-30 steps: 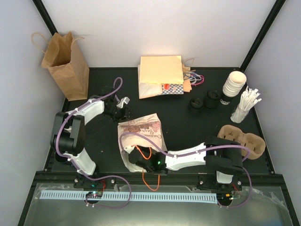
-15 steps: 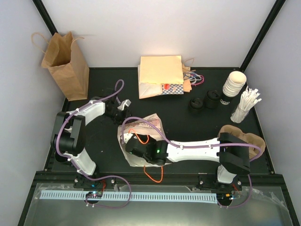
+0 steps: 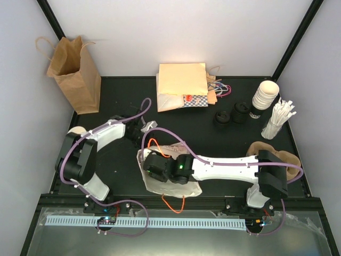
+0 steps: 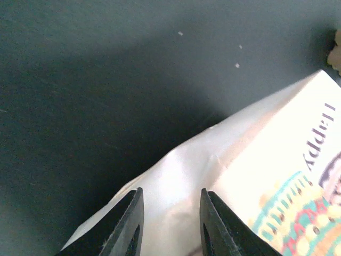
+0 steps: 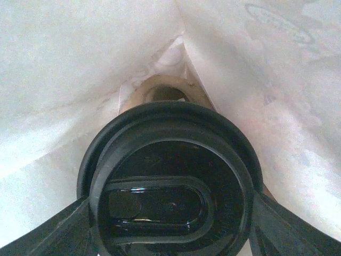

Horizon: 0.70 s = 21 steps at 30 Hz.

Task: Pack the takeout coffee

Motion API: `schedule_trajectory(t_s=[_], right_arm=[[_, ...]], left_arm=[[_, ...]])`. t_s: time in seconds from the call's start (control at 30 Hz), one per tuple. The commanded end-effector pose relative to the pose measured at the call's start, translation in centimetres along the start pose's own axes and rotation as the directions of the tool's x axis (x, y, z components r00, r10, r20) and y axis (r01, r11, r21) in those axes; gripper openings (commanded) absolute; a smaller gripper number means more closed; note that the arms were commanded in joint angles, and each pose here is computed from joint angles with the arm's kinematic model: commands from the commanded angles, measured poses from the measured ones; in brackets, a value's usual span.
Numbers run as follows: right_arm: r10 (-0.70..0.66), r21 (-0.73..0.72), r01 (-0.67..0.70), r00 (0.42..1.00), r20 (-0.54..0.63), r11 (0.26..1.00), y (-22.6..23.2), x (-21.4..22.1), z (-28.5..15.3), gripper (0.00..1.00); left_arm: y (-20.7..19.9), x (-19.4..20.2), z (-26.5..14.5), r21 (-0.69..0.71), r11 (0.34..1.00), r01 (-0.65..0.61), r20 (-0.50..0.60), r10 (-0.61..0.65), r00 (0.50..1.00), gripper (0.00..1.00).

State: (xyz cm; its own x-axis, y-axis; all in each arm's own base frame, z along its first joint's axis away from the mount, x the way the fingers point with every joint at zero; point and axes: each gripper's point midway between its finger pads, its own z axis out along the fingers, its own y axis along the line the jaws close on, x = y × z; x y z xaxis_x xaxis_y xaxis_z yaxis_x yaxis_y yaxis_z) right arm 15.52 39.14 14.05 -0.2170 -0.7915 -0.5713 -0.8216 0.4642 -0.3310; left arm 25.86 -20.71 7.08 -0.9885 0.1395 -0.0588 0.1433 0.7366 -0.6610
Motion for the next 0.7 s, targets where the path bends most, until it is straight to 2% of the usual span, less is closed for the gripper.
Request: schedule_trajectory(t_s=[0.0,0.17,0.27,0.53,0.67], right_arm=[[0.075,0.021,-0.074,0.996,-0.058,0.997,-2.2,1.3,-1.3,0.30],[0.070,-0.011,-0.071,0.992,-0.110,0.997,-1.7,2.9,-1.6,0.30],[0.052,-0.024,-0.056,0.989,-0.139,0.998,-1.3,3.5,-1.2,0.30],[0.028,-0.056,-0.039,0.982,-0.186,0.998,-1.1,3.7,-0.5,0.30],[0.029,-0.070,-0.043,0.980,-0.196,0.997,-1.3,3.5,-0.1,0.30]], left_arm=[[-2.5,3.7,0.4,0.052,0.998,0.021,-0.084,-0.017,0.996,0.31],[-3.3,4.6,1.5,0.046,0.999,-0.013,-0.097,0.017,0.995,0.33],[-3.0,3.9,1.3,0.018,0.999,-0.032,-0.060,0.033,0.998,0.36],[-2.7,1.4,-0.9,-0.023,0.999,-0.039,0.083,0.041,0.996,0.58],[-1.8,0.6,-2.3,-0.033,0.999,-0.022,0.146,0.026,0.989,0.62]])
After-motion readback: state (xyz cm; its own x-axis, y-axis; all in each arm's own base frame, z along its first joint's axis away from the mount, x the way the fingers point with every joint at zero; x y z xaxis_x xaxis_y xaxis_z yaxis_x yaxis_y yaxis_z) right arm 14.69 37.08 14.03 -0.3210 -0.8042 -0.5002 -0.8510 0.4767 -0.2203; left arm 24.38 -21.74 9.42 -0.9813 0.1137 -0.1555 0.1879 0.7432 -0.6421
